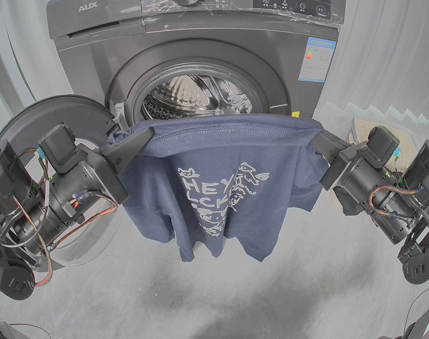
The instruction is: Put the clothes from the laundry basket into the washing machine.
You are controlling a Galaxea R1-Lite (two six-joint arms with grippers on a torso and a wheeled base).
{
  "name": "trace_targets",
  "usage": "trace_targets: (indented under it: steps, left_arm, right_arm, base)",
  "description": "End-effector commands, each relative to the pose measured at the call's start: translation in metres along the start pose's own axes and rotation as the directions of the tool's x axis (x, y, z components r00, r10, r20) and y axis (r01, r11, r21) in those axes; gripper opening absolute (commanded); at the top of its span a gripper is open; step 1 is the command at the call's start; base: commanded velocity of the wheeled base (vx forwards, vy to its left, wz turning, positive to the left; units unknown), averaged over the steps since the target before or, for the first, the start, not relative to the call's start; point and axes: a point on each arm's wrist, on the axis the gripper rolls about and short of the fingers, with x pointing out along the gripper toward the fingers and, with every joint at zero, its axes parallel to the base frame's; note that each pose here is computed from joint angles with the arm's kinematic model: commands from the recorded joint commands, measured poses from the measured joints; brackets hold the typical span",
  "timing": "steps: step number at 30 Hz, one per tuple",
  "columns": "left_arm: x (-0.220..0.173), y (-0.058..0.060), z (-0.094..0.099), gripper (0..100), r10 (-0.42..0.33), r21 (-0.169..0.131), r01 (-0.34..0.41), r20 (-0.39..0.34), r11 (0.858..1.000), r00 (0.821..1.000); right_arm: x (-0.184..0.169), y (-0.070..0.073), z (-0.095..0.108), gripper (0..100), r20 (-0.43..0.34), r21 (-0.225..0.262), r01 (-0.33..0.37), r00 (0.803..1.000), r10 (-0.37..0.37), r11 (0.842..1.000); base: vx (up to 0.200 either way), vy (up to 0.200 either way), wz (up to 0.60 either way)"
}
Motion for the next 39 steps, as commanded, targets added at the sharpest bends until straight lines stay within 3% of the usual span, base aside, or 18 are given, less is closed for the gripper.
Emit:
trace_targets:
  steps: [1, 3, 5, 6, 9, 12, 18, 27, 32, 39]
  left_arm:
    - [0.007, 0.000, -0.012, 0, -0.009, 0.011, 0.009, -0.040, 1.000, 0.999]
    - [0.008, -0.001, -0.016, 0, -0.017, 0.007, 0.017, -0.052, 1.000, 0.999]
    - [0.010, -0.003, -0.015, 0, -0.029, 0.004, 0.029, -0.038, 1.000, 0.999]
    - [0.011, -0.004, -0.013, 0, -0.032, 0.007, 0.032, -0.025, 0.999, 0.999]
    - [0.013, -0.005, -0.011, 0, -0.039, 0.009, 0.039, -0.005, 0.999, 0.999]
    - [0.015, -0.005, -0.006, 0, -0.039, 0.016, 0.038, 0.029, 0.999, 0.999]
    - [0.017, -0.006, 0.000, 0, -0.045, 0.023, 0.043, 0.061, 0.999, 0.997]
    - [0.015, -0.015, 0.009, 0, -0.094, 0.030, 0.091, 0.105, 0.995, 0.990]
    - [0.013, -0.022, 0.013, 0, -0.117, 0.029, 0.115, 0.120, 0.993, 0.986]
    - [0.012, -0.024, 0.017, 0, -0.126, 0.030, 0.123, 0.134, 0.992, 0.983]
  right_arm:
    - [-0.004, 0.000, -0.004, 0, -0.021, -0.002, -0.002, 1.000, 0.002, 1.000]
    - [-0.006, 0.003, -0.010, 0, -0.048, 0.010, -0.016, 0.999, 0.017, 1.000]
    - [-0.012, 0.008, -0.028, 0, -0.122, 0.026, -0.035, 0.992, 0.037, 0.999]
    - [-0.013, 0.010, -0.036, 100, -0.156, 0.030, -0.043, 0.987, 0.048, 0.999]
    - [-0.017, 0.019, -0.051, 100, -0.213, 0.040, -0.071, 0.974, 0.078, 0.997]
    - [-0.028, 0.032, -0.071, 100, -0.304, 0.048, -0.121, 0.944, 0.130, 0.991]
    - [-0.031, 0.044, -0.089, 100, -0.370, 0.068, -0.163, 0.912, 0.176, 0.984]
    - [-0.007, 0.038, -0.114, 100, -0.394, 0.049, -0.133, 0.908, 0.141, 0.990]
    - [0.018, 0.042, -0.143, 100, -0.406, 0.050, -0.137, 0.902, 0.146, 0.989]
    - [0.052, 0.047, -0.169, 100, -0.369, 0.049, -0.140, 0.918, 0.148, 0.989]
  base:
    - [0.000, 0.000, 0.00]
    - [0.000, 0.000, 0.00]
    - [0.000, 0.000, 0.00]
    - [0.000, 0.000, 0.00]
    - [0.000, 0.000, 0.00]
    - [0.000, 0.000, 0.00]
    - [0.000, 0.000, 0.00]
    - [0.000, 0.000, 0.00]
    - [0.000, 0.000, 0.00]
    - [0.000, 0.000, 0.00]
